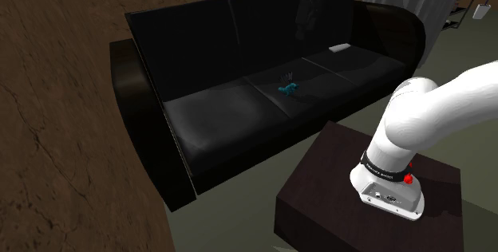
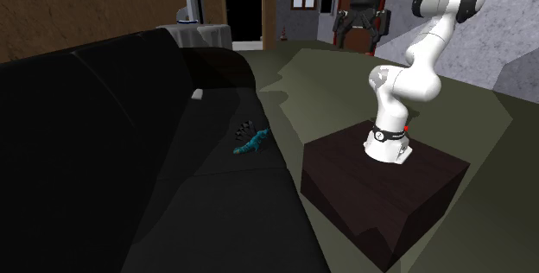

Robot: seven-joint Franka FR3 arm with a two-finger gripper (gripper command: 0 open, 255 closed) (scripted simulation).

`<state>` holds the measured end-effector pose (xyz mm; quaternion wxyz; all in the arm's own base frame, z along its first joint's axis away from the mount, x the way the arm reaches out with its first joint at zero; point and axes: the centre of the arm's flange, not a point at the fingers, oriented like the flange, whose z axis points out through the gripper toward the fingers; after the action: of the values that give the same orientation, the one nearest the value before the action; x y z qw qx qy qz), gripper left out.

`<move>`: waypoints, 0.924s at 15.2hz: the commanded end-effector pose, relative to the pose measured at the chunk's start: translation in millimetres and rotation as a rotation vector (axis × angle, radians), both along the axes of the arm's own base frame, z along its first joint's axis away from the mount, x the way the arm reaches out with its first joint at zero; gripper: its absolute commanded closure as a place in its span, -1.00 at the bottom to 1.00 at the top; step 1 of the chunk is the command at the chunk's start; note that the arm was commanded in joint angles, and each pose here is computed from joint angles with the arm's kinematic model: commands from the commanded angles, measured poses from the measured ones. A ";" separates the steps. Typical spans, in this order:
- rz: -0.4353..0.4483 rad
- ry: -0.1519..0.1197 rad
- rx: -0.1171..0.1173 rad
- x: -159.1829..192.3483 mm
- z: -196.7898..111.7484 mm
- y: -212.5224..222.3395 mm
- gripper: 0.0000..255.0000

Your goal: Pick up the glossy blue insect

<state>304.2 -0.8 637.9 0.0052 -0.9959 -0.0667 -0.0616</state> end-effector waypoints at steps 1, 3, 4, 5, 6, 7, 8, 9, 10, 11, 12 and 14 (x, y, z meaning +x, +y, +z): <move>0.000 0.000 0.000 0.0 0.0 0.0 -1.00; -0.003 -0.004 0.007 9.1 -17.3 -18.6 -1.00; -0.004 -0.006 0.011 13.7 -26.0 -27.8 -1.00; -0.005 -0.008 0.014 18.3 -34.7 -37.0 -1.00; -0.007 -0.010 0.018 22.9 -43.4 -46.2 -1.00; -0.008 -0.011 0.022 27.5 -52.1 -55.4 -1.00; -0.009 -0.013 0.025 32.1 -60.9 -64.6 -1.00; -0.011 -0.015 0.029 36.7 -69.7 -73.7 -1.00; -0.012 -0.017 0.032 41.3 -78.6 -82.8 -1.00; -0.013 -0.019 0.036 45.9 -87.4 -91.8 -1.00; -0.015 -0.021 0.040 50.5 -96.3 -100.9 -1.00; -0.017 -0.025 0.047 59.8 -114.1 -118.9 -1.00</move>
<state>360.1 -110.0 531.6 0.0262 -0.9953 -0.0572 -0.0732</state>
